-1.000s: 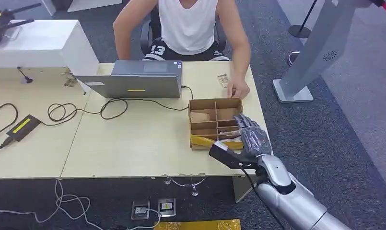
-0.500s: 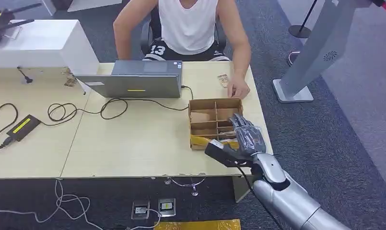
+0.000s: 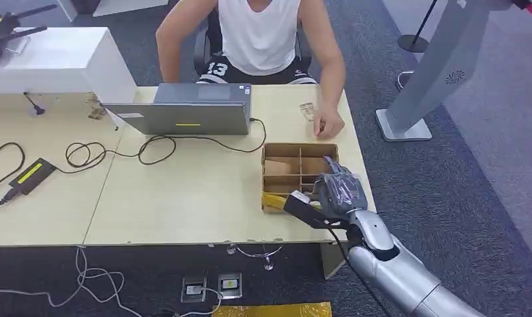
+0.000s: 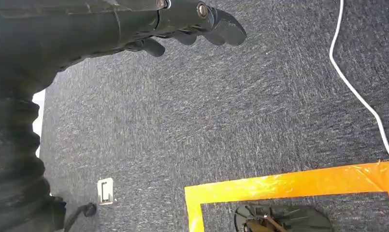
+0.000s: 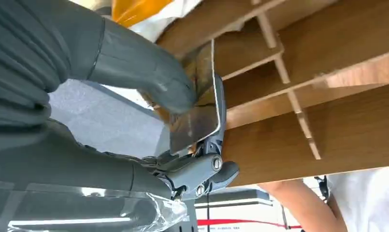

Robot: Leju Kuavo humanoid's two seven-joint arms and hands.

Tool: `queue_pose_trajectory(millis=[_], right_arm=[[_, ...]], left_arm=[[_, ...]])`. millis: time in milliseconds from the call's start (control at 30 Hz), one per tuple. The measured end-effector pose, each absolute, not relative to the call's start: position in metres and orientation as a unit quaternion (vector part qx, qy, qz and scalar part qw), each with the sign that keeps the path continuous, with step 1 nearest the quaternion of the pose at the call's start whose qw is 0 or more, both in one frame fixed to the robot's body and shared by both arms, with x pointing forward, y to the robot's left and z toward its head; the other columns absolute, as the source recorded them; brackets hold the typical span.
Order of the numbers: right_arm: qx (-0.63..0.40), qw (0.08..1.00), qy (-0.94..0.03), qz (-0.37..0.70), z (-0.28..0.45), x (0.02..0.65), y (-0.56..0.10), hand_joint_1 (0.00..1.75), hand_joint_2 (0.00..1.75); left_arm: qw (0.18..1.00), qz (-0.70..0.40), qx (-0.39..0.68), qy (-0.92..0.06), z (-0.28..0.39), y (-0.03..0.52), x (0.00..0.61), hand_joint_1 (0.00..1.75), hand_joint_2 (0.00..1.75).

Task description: Pass the card to the sensor for recognition and then transmit it.

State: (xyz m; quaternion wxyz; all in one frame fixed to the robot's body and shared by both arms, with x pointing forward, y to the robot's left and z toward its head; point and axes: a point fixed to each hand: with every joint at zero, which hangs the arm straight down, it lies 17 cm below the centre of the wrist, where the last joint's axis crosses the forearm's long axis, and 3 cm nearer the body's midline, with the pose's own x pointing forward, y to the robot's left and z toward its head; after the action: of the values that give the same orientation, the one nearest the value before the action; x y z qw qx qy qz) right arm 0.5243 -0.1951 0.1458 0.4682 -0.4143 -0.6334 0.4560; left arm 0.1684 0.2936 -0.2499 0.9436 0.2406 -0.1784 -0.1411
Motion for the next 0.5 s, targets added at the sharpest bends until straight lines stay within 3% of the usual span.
queue_pose_trajectory(millis=[500], right_arm=[[-0.417,0.468,-0.635,0.452,0.1456,0.5247,-0.1947,1.75,1.75]], left_arm=[[0.943,-0.146,0.24,-0.181,-0.2495,0.2904,0.1692,0.0,1.75]])
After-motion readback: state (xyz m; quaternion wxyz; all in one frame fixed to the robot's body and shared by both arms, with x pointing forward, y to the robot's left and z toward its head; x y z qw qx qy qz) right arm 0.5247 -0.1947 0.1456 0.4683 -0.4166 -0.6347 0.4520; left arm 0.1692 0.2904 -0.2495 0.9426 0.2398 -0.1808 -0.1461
